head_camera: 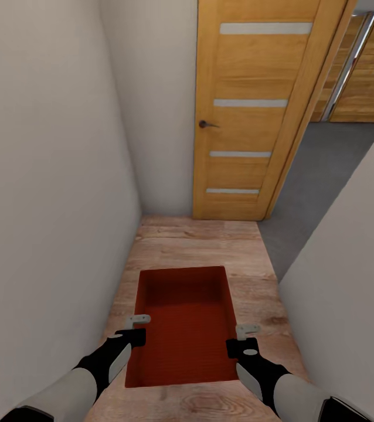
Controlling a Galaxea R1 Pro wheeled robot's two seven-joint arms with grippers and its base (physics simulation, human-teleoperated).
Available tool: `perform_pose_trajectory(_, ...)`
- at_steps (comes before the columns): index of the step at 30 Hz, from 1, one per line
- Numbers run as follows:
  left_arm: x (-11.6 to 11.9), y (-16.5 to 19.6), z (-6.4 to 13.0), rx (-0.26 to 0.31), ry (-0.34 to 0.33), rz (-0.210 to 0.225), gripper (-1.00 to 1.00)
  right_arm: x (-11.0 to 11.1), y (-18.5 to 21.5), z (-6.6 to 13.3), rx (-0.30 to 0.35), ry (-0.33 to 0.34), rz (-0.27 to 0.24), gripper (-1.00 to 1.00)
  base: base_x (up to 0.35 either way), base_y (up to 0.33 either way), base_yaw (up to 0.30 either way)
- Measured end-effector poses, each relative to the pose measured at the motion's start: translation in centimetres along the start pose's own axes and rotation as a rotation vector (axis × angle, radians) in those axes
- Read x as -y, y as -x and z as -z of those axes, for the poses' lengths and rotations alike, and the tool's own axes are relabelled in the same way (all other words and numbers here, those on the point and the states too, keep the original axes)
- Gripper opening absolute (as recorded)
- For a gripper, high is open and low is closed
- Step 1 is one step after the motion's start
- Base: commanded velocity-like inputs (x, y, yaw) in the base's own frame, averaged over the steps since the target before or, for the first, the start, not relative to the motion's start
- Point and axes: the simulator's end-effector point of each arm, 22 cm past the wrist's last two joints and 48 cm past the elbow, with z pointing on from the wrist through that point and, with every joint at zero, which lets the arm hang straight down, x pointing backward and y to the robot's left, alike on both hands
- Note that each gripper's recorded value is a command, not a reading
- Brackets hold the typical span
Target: Move the two storage containers from the living room to the garage. In the garage, place one container on the floor and stack the other container on top of it (either order is fine).
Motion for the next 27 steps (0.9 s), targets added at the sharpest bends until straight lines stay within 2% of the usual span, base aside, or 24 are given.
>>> perform_pose_trajectory(27, 0.03, -0.01, 0.0, 0.0, 0.0, 0.0, -1.0, 0.03, -0.02, -0.01, -0.001, 0.0, 0.0, -1.0, 0.323, 0.0, 0.0)
